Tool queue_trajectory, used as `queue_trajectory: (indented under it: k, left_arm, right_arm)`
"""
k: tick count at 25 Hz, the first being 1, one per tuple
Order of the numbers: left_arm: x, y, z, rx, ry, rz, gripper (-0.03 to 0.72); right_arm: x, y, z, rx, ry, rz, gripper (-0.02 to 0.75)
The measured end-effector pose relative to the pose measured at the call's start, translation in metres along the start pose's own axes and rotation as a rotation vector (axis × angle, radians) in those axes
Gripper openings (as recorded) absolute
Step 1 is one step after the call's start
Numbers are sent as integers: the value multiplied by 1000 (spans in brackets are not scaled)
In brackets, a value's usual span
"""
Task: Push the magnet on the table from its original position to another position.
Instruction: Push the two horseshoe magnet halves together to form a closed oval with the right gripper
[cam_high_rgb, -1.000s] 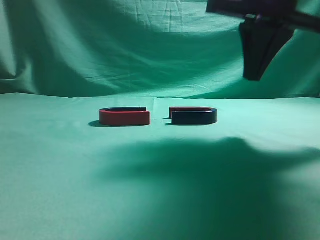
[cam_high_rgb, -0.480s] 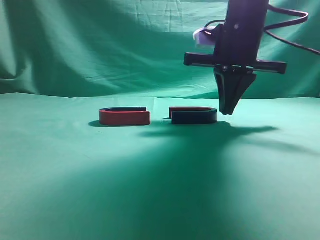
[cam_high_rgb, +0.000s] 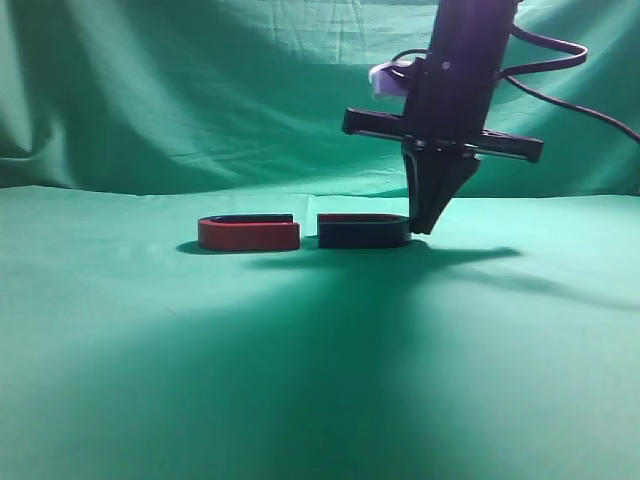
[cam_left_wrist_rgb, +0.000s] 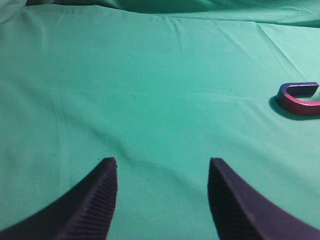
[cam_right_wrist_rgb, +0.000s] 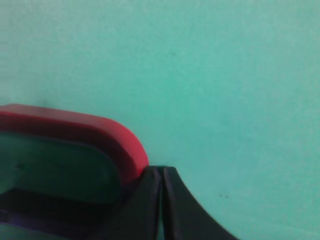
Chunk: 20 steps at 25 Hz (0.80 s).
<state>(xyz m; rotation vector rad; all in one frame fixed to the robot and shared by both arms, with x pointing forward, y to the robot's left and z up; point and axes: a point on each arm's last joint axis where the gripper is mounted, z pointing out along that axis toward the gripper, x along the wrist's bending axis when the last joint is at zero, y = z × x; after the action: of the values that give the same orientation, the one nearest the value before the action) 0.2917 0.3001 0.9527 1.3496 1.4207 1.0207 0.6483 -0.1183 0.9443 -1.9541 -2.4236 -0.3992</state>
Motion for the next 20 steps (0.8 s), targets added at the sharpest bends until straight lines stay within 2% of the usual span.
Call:
queue_trajectory:
  k: [6, 13, 16, 20]
  left_arm:
    - [0, 0, 0, 0, 0, 0, 372]
    - [0, 0, 0, 0, 0, 0, 372]
    - [0, 0, 0, 0, 0, 0, 372]
    - [0, 0, 0, 0, 0, 0, 372]
  right_arm:
    - [14, 1, 1, -37, 15, -25, 0]
    - [17, 7, -9, -34, 13, -39, 0]
    - [21, 13, -38, -15, 0, -62, 0]
    - [29, 16, -102, -80, 2, -89, 0]
